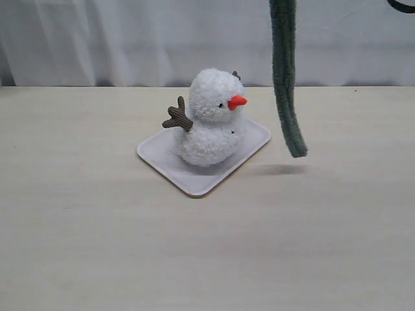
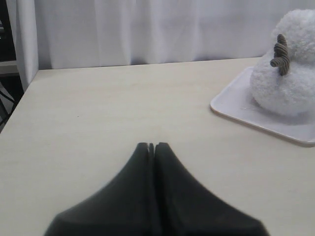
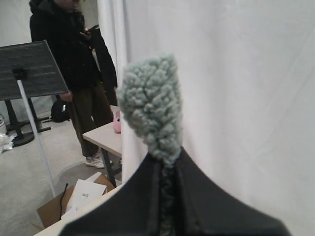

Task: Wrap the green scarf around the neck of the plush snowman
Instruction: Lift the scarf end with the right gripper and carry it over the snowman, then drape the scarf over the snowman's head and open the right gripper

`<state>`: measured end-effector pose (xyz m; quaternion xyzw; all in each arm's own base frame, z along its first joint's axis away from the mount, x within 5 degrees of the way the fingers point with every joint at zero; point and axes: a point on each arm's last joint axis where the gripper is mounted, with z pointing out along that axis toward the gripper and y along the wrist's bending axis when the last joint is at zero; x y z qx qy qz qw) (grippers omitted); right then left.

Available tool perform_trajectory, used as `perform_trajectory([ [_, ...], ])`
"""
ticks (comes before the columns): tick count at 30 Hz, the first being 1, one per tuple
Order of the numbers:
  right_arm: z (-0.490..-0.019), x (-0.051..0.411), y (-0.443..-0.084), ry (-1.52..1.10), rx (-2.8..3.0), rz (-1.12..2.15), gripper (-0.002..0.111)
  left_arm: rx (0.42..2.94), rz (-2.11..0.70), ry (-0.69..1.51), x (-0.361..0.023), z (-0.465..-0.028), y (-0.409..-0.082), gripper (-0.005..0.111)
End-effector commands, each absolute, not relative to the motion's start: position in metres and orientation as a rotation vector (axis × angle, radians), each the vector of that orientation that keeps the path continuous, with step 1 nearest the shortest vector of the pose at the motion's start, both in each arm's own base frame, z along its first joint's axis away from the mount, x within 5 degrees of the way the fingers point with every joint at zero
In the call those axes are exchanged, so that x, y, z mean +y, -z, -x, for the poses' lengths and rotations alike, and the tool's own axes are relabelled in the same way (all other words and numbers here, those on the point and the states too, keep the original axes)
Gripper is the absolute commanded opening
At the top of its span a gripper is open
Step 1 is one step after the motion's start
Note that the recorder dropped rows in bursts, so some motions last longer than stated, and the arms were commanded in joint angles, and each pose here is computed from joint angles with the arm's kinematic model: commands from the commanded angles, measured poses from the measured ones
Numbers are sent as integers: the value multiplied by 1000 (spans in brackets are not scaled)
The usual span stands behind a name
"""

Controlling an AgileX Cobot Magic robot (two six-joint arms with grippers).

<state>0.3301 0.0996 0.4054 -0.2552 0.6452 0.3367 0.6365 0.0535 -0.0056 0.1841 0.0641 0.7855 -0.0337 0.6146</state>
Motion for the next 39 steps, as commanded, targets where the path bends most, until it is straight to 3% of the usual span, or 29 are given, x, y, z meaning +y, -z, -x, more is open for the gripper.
perform_trajectory([
  [1,-334,117,-406,-794,1455,625,4,1796,-145,83,-6,-54,-184,0],
  [12,-347,163,-393,-625,1451,722,4,1799,-145,83,-6,-54,-184,0],
  [27,-389,177,-372,-619,1481,718,4,1799,-145,83,-6,-54,-184,0],
  [39,-430,171,-361,-420,1549,593,4,1799,-145,83,-6,-54,-184,0],
])
